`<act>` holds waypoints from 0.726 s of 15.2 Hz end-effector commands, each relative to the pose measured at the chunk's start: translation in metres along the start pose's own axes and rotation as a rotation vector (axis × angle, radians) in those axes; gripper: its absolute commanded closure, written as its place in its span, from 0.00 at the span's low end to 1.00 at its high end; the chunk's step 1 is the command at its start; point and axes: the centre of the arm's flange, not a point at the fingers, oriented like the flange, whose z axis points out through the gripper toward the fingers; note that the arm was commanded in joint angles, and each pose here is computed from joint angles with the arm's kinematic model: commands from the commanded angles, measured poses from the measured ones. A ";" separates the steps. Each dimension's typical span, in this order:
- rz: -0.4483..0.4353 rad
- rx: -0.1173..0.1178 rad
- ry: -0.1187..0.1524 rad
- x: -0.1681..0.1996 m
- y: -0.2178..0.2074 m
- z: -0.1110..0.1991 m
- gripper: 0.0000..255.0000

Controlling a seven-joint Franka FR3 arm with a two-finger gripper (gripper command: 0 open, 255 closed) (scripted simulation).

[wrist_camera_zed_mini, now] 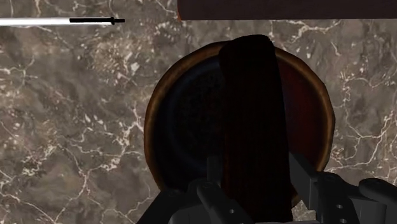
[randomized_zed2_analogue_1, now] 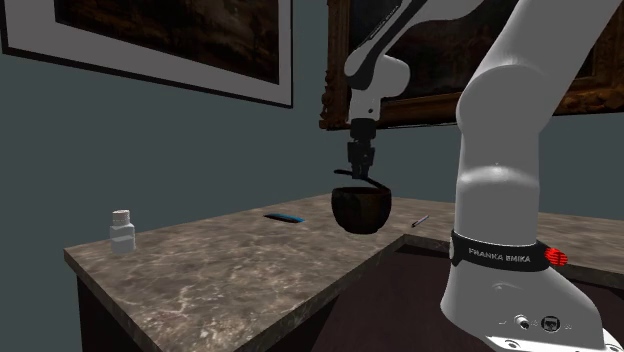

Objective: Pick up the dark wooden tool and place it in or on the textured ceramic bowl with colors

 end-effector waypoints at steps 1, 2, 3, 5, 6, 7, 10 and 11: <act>0.000 0.000 0.000 0.001 0.001 0.010 1.00; 0.000 0.000 0.000 0.001 0.002 0.016 1.00; 0.000 0.000 0.000 0.001 0.002 0.021 1.00; 0.000 0.000 0.000 0.001 0.003 0.029 1.00; 0.000 0.000 0.000 0.000 0.003 0.029 1.00; 0.000 0.000 0.000 0.001 0.003 0.029 1.00; 0.000 0.000 0.000 0.001 0.003 0.029 1.00; 0.000 0.000 0.000 0.001 0.003 0.029 1.00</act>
